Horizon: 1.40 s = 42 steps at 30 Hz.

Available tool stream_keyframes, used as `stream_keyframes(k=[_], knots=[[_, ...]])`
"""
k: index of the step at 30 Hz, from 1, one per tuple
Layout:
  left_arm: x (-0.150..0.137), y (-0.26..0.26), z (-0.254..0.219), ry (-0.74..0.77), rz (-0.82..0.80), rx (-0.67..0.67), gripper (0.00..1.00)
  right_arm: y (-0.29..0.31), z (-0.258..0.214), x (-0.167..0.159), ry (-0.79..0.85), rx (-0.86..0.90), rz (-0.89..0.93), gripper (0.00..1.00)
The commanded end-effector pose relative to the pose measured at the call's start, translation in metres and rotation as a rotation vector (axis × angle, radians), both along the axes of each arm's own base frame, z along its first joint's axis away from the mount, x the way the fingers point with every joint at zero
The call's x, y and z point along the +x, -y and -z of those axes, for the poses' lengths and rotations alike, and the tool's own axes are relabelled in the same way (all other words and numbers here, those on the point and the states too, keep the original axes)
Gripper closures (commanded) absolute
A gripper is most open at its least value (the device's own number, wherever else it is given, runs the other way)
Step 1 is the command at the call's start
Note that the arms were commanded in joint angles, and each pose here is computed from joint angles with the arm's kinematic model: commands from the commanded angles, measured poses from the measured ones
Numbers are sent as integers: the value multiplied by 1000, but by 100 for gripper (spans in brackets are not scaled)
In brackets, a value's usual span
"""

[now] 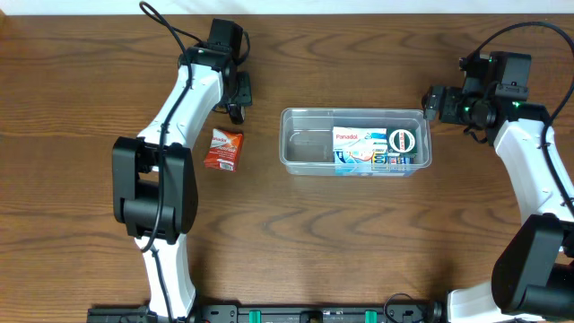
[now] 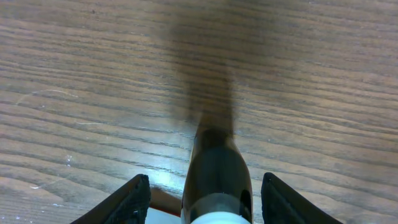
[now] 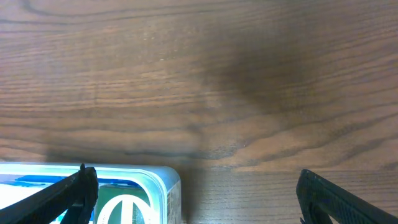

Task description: Pack container

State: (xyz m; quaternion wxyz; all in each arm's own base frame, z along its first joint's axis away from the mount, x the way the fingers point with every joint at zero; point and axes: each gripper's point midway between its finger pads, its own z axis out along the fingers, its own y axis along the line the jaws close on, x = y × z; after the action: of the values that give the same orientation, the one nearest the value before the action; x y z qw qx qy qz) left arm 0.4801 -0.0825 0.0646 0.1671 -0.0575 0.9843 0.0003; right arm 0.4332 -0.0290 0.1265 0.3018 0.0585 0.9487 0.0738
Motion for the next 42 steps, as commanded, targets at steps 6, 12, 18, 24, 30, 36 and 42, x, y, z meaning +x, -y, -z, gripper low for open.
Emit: stream_keyframes(k=[6, 12, 18, 24, 30, 36, 42], knots=[[-5, -4, 22, -49, -4, 18, 38, 3, -5, 3, 12, 0, 11, 1], [-4, -4, 22, -48, -4, 18, 49, 3, -5, 3, 12, 0, 11, 1], [-3, -3, 18, -38, -4, 16, 59, 3, -5, 4, 12, 0, 11, 1], [-1, -3, 14, -29, -4, 15, 59, 3, -5, 3, 12, 0, 11, 1], [8, -2, -14, 36, -1, 3, 59, 3, -5, 3, 12, 0, 11, 1], [8, -1, -54, 110, -1, -12, 59, 3, -5, 4, 12, 0, 11, 1], [2, -3, -89, 167, 0, -23, 60, 3, -5, 3, 12, 0, 11, 1]])
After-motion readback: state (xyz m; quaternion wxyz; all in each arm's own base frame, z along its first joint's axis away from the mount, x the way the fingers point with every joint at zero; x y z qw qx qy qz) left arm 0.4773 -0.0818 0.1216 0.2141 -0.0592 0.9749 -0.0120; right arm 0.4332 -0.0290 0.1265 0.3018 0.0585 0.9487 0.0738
